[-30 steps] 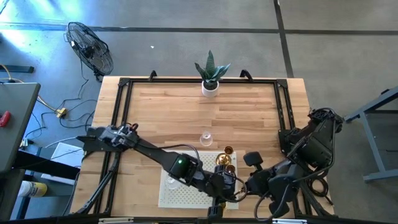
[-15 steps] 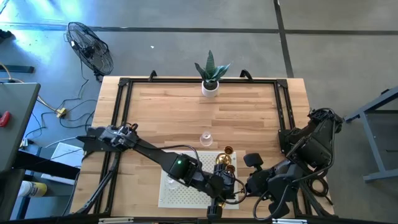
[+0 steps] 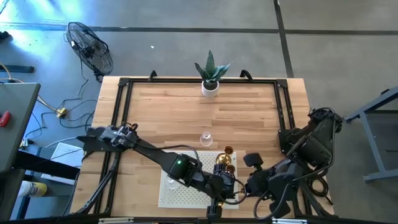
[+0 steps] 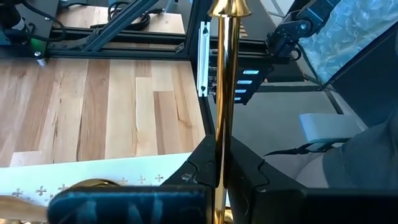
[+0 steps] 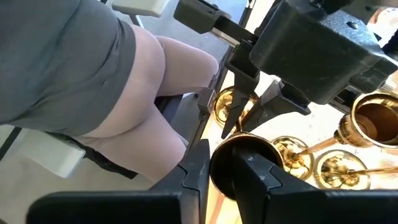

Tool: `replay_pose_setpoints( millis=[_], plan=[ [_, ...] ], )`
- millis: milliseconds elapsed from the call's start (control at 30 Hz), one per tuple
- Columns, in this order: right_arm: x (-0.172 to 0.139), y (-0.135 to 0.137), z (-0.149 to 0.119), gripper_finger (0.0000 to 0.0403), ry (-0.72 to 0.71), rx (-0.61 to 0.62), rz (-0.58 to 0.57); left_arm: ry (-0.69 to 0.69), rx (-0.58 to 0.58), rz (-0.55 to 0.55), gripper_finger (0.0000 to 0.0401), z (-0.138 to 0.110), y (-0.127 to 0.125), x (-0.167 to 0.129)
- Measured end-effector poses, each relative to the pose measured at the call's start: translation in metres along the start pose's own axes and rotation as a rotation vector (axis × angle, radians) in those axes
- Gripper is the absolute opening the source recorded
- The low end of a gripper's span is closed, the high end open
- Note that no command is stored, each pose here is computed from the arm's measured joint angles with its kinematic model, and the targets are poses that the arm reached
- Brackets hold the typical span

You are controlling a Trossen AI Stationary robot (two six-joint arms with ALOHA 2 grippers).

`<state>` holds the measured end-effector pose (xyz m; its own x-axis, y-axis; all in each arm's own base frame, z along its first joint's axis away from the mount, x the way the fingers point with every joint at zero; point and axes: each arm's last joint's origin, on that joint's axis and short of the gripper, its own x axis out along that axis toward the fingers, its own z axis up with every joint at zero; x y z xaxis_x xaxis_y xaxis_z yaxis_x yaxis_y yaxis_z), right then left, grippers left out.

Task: Pick & Place candle stick holders
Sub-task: Put the candle holder on the shelf

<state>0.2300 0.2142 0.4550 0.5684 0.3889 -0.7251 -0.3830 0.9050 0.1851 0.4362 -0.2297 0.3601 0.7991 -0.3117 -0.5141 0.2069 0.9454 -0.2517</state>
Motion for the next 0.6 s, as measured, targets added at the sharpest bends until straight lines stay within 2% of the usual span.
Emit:
replay_pose_setpoints(
  millis=[167,367,600],
  plan=[
    [-0.012,0.0,-0.002,0.0051,-0.026,-0.007,0.007,0.026,0.023,-0.01,0.0008,-0.003,-0.001,0.001],
    [-0.024,0.002,-0.004,0.0046,-0.072,-0.016,-0.04,0.017,0.038,0.006,0.0008,-0.005,-0.005,0.001],
    [-0.029,0.012,-0.009,0.005,-0.096,-0.047,-0.064,-0.059,0.135,0.198,0.0008,-0.01,-0.022,-0.003]
  ],
)
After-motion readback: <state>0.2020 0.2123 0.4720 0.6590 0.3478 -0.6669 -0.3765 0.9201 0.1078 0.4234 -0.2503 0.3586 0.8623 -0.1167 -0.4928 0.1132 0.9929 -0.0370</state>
